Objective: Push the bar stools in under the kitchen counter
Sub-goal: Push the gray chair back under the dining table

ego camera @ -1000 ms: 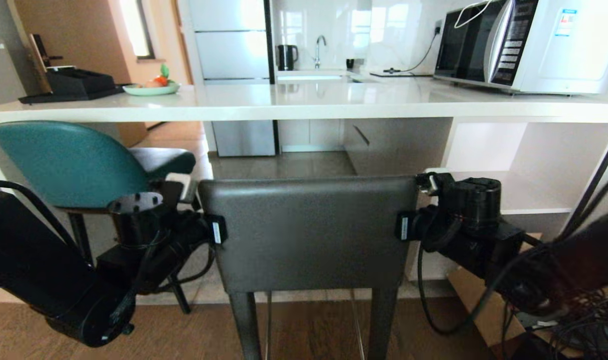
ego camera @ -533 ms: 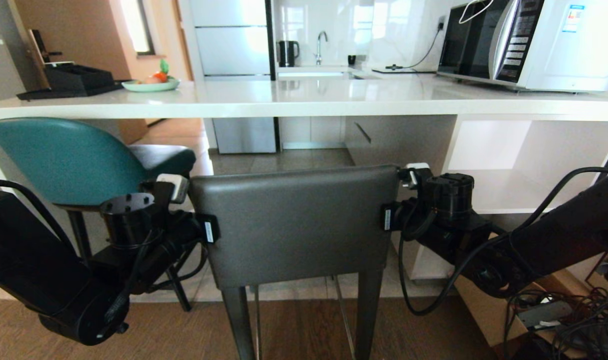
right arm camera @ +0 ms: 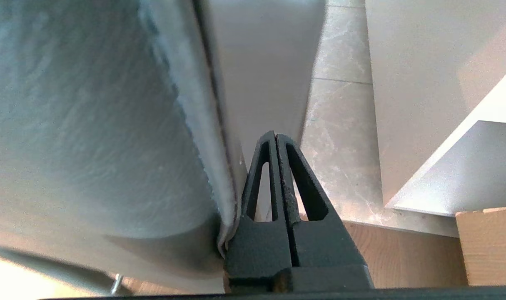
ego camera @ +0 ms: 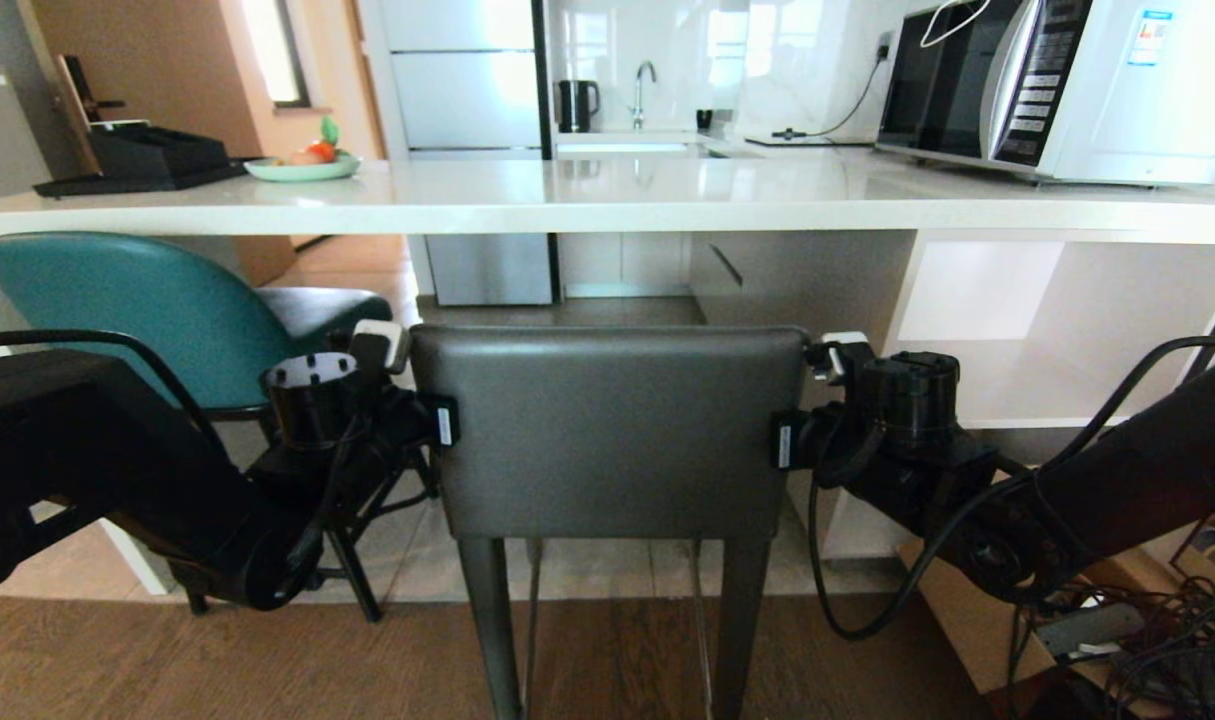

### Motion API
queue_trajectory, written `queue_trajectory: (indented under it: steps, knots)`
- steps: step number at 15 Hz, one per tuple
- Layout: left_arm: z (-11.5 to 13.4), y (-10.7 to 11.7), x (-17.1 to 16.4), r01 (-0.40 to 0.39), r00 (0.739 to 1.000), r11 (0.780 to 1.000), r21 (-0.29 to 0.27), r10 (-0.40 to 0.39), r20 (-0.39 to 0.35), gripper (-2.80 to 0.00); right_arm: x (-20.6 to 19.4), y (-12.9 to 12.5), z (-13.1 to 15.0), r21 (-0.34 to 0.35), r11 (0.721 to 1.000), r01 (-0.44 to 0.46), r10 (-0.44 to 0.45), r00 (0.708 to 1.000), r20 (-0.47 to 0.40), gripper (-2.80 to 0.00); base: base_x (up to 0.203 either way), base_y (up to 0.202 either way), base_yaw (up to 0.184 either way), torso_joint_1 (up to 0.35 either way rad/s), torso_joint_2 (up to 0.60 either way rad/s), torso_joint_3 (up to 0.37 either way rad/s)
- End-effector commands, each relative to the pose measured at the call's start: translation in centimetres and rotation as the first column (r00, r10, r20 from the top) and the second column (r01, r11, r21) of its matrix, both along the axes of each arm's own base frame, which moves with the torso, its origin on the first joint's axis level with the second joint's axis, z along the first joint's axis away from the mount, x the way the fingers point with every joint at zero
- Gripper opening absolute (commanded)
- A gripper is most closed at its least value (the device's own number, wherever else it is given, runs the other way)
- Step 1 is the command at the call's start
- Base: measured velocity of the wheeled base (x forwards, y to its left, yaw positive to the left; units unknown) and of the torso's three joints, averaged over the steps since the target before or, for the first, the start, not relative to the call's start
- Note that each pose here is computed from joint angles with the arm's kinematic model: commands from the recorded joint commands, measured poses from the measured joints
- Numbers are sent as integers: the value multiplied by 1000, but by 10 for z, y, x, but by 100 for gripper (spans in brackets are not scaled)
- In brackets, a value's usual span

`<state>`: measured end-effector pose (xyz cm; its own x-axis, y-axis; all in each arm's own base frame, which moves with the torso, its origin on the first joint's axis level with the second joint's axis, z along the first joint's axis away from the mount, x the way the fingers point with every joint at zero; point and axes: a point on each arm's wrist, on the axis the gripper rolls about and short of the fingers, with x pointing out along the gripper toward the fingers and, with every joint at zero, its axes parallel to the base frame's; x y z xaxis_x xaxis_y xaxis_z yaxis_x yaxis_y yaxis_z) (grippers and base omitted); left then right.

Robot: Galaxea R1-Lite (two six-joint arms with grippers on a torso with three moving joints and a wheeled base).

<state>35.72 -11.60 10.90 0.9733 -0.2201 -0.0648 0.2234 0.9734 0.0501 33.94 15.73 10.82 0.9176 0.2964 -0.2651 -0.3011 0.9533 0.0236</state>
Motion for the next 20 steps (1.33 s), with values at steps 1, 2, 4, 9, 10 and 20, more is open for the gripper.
queue_trajectory:
  steps: [1, 2, 4, 9, 10, 20]
  knots:
    - [-10, -4, 11, 0, 1000, 1000, 6, 0, -11, -280, 10, -9, 5, 15, 1000, 25, -26, 999, 28, -280, 0, 0, 0, 0, 0, 0]
    - [-11, -5, 12, 3, 1000, 1000, 5, -3, -9, -280, 17, -12, 4, 17, 999, 31, -32, 999, 31, -280, 0, 0, 0, 0, 0, 0]
    - [-8, -6, 16, 5, 1000, 1000, -12, -4, 27, -280, 22, -12, 6, 23, 999, 33, -34, 999, 42, -280, 0, 0, 0, 0, 0, 0]
    - [-12, -3, 15, -6, 1000, 1000, 0, 6, 22, -280, 17, -13, 1, 9, 999, 32, -32, 999, 24, -280, 0, 0, 0, 0, 0, 0]
    - [-13, -3, 15, -7, 1000, 1000, 2, 7, 16, -280, 16, -13, 0, 8, 1000, 31, -31, 999, 21, -280, 0, 0, 0, 0, 0, 0]
    - [-19, -5, 14, 1, 1000, 999, 35, -2, 3, -280, 15, -14, -2, 3, 1000, 30, -30, 999, 13, -280, 115, 0, 1, -1, 0, 4]
